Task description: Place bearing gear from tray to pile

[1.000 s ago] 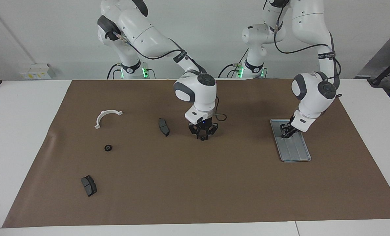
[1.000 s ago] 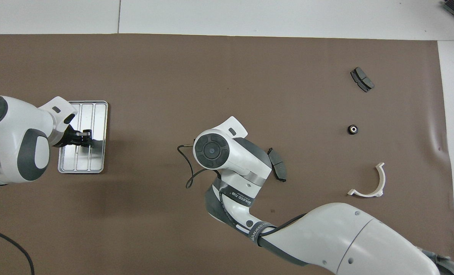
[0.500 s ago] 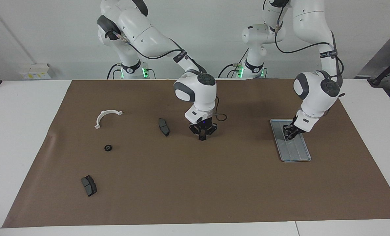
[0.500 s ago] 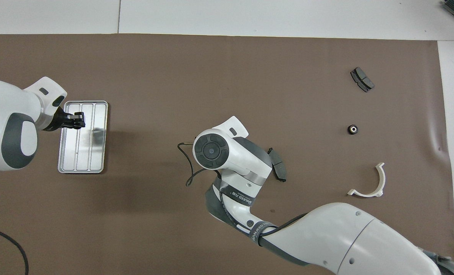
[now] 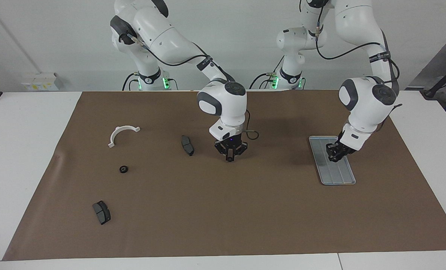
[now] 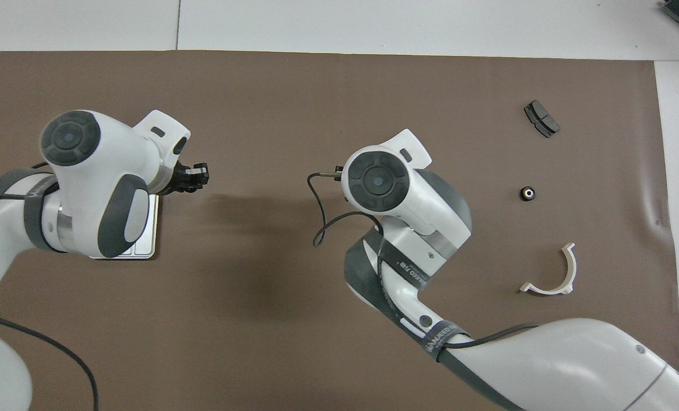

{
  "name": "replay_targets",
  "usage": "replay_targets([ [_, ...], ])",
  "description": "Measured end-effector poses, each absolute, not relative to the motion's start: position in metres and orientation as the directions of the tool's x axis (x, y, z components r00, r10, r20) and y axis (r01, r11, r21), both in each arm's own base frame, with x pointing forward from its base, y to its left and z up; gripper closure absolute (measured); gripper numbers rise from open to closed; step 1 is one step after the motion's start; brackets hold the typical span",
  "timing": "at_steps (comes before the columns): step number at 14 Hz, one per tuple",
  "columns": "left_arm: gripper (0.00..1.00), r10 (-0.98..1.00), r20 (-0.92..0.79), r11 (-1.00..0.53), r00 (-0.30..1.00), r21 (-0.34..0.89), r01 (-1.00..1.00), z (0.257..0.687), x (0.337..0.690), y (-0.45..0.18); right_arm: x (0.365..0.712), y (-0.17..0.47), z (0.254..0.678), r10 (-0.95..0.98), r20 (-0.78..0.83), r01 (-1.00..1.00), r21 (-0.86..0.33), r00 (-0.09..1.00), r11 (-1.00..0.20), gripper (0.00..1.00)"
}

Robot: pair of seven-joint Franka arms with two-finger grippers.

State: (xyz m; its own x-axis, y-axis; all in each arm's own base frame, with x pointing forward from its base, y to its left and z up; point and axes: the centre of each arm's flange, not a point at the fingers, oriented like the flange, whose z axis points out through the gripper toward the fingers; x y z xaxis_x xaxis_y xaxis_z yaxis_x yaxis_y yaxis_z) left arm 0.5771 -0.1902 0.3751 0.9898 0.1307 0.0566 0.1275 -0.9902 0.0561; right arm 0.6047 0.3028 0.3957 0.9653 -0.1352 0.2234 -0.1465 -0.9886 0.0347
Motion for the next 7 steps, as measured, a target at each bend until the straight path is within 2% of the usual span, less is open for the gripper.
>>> replay_targets([
  [3, 0.64, 0.068, 0.086, -0.995, 0.994, 0.079, 0.061, 0.379, 0.551, -0.266, 0.638, 0.199, 0.405, -0.071, 0.175, -0.079, 0.038, 0.982, -0.996, 0.77],
  [7, 0.64, 0.012, 0.113, -0.994, 0.994, 0.113, 0.000, 0.353, 0.514, -0.352, 0.653, 0.093, 0.374, -0.019, 0.140, -0.019, 0.003, 0.990, -1.000, 0.77],
])
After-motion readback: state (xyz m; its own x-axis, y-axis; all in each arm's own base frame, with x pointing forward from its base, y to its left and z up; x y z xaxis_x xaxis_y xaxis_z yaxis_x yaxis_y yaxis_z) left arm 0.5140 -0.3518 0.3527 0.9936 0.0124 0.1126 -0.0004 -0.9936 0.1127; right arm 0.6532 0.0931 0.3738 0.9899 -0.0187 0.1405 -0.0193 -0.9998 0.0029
